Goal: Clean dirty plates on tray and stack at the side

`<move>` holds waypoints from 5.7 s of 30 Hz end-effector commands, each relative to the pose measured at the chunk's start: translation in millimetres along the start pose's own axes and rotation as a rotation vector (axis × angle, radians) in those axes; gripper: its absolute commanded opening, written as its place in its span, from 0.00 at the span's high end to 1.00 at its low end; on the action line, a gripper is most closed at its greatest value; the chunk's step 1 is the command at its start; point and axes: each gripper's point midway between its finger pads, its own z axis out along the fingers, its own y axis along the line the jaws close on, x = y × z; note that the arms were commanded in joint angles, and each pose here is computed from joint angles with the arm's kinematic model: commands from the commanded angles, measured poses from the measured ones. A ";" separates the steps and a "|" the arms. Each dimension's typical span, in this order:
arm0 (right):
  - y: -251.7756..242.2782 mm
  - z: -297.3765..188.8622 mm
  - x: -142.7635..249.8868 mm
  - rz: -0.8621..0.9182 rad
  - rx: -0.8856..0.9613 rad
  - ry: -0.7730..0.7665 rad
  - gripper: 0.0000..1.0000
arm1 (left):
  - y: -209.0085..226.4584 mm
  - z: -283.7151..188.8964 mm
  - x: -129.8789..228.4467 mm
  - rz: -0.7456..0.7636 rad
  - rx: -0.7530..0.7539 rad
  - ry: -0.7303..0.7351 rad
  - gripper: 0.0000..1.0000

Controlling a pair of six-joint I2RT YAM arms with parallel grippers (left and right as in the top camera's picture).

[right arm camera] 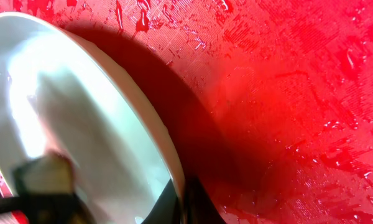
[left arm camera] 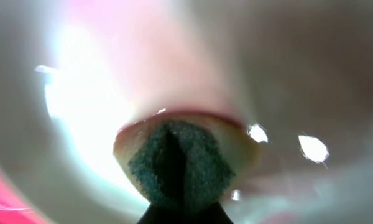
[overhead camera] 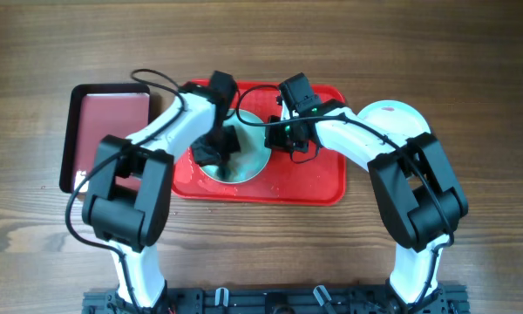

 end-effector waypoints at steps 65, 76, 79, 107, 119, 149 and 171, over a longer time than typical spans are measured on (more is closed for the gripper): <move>74.6 -321.0 15.5 -0.656 1.263 -1.122 0.96 | 21.1 -72.7 -63.8 0.000 0.291 -0.183 0.96; 77.3 -315.8 13.9 -0.661 1.224 -1.117 0.96 | 21.0 -72.6 -63.8 0.000 0.291 -0.182 0.96; 83.4 -294.7 11.8 -0.729 1.118 -1.056 0.96 | 21.0 -72.6 -63.8 0.000 0.291 -0.182 0.96; -287.4 -206.9 15.2 0.535 0.485 -0.388 0.89 | 113.7 -142.1 -79.2 -0.192 0.080 -0.260 0.96; -193.8 -243.4 -49.3 0.245 0.148 -0.435 0.33 | 223.6 -147.7 -90.5 -0.417 -0.084 -0.339 0.96; -18.8 -447.4 84.5 0.082 -0.131 -0.936 0.00 | 206.7 -271.9 -79.3 -0.398 0.016 -0.664 0.00; -102.1 -247.4 90.2 -0.479 -0.025 -1.180 0.00 | 206.7 -271.9 -79.3 -0.398 0.016 -0.664 0.00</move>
